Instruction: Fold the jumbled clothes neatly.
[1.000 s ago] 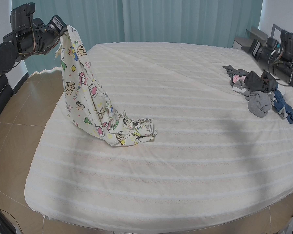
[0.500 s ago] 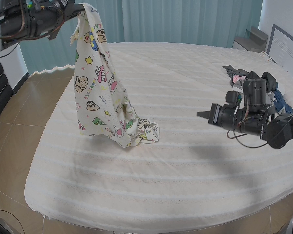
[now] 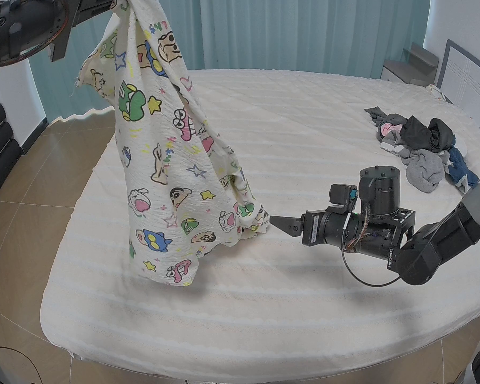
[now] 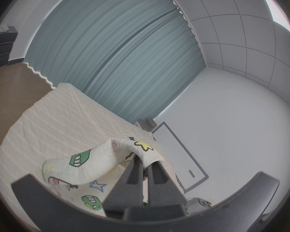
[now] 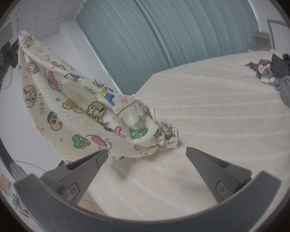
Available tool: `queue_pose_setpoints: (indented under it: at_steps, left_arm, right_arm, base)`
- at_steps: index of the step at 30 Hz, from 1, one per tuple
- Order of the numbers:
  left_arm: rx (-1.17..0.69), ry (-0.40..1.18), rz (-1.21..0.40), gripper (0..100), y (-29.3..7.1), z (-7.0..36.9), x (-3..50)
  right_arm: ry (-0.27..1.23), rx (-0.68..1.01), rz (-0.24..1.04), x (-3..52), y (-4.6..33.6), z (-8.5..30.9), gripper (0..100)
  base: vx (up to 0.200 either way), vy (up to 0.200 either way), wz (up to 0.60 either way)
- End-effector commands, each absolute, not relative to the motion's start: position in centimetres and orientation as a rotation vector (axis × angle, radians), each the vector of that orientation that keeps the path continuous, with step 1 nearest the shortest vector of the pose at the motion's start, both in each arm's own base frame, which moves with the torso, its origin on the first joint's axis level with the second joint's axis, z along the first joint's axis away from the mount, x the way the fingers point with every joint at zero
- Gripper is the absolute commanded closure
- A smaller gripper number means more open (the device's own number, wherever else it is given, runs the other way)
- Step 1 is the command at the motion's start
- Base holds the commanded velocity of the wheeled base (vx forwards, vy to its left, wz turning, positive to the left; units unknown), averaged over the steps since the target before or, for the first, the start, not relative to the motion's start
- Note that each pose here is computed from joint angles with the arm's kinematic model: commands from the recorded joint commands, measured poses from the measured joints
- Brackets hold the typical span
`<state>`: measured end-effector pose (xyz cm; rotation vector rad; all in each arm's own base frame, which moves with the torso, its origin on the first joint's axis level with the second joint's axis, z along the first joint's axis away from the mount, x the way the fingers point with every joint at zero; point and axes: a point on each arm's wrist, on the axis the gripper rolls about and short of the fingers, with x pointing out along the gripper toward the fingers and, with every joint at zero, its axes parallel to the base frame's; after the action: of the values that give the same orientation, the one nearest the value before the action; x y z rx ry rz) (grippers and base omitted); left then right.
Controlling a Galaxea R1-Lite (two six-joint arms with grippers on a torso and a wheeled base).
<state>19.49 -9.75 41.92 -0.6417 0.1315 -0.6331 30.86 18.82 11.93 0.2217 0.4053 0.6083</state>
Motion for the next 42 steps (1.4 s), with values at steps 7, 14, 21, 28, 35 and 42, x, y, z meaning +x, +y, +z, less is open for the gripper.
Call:
queue_pose_setpoints:
  at_steps: [7, 14, 21, 28, 35, 42]
  left_arm:
    - [-0.632, 0.2, -0.73, 100, -9.6, 40.6, 16.2]
    - [-0.63, 0.22, -0.746, 100, -9.8, 40.2, 15.8]
    - [-0.631, 0.226, -0.739, 100, -9.9, 40.0, 15.9]
    - [-0.631, 0.234, -0.735, 100, -9.9, 39.8, 15.9]
    - [-0.645, 0.261, -0.74, 100, -10.0, 39.2, 15.7]
    - [-0.684, 0.291, -0.754, 100, -10.3, 39.0, 15.5]
  right_arm:
    - [0.393, 0.087, 0.697, 29.8, 21.5, 10.2, 0]
    - [0.352, 0.065, 0.763, 28.8, 23.2, 9.8, 0]
    - [0.392, 0.005, 0.785, 27.3, 23.0, 8.4, 0]
    - [0.332, -0.024, 0.831, 27.0, 24.7, 7.8, 0]
    - [0.272, -0.025, 0.798, 28.4, 26.2, 8.0, 0]
    - [0.253, -0.021, 0.775, 29.6, 26.9, 7.8, 0]
  base:
    - [0.0, 0.0, 0.0]
    - [0.0, 0.0, 0.0]
    - [0.0, 0.0, 0.0]
    - [0.0, 0.0, 0.0]
    - [0.0, 0.0, 0.0]
    - [0.0, 0.0, 0.0]
